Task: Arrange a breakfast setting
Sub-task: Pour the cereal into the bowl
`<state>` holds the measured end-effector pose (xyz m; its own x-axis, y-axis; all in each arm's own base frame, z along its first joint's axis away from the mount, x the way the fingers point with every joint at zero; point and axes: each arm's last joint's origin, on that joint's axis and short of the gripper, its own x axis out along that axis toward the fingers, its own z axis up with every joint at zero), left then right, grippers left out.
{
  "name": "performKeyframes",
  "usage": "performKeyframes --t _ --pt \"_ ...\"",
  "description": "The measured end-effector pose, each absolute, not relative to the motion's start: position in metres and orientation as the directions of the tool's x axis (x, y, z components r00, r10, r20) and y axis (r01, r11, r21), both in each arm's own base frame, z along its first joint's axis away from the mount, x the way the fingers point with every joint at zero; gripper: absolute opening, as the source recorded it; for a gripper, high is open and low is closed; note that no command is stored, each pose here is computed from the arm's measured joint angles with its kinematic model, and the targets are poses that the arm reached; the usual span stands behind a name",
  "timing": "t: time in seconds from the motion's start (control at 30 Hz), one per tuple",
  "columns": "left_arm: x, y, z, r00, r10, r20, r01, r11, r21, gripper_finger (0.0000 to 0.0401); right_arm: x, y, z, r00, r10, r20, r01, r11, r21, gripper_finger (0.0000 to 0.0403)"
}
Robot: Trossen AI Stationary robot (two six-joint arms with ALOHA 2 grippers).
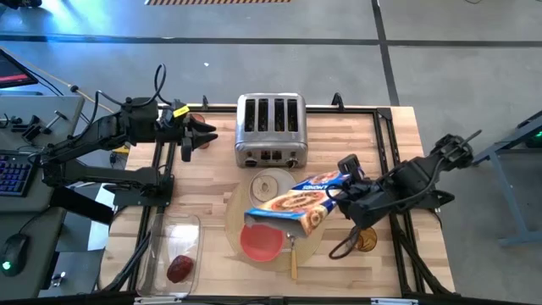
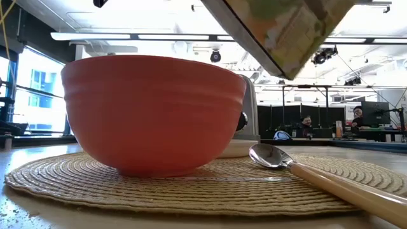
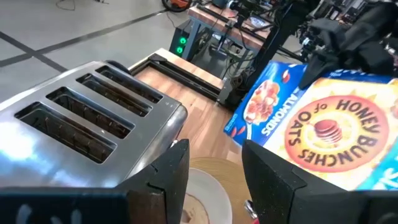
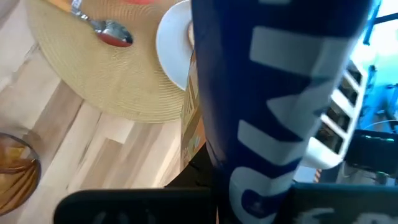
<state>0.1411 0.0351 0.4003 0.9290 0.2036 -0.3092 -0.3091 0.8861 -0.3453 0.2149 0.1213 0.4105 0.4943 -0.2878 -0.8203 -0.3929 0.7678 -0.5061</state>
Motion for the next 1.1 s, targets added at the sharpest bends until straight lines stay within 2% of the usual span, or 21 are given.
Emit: performKeyframes --t 0.2,0.47,1.1 --pt "0.141 0.035 0.400 0.929 0.203 -0.308 -0.306 0.892 -0.333 0.0138 0.223 0.129 0.426 0.548 -0.274 -0.791 -0.393 0.750 -0.532 0.0000" --pt "0.141 0.035 0.400 0.929 0.203 -0.308 -0.302 0.899 -0.317 0.0138 0.231 0.131 0.423 0.537 -0.282 -0.795 -0.426 0.723 -0.544 0.0000" --pt "0.141 0.035 0.400 0.929 0.202 -0.311 -0.302 0.899 -0.317 0.0138 0.243 0.120 0.419 0.527 -0.381 -0.760 -0.595 0.472 -0.650 0.0000"
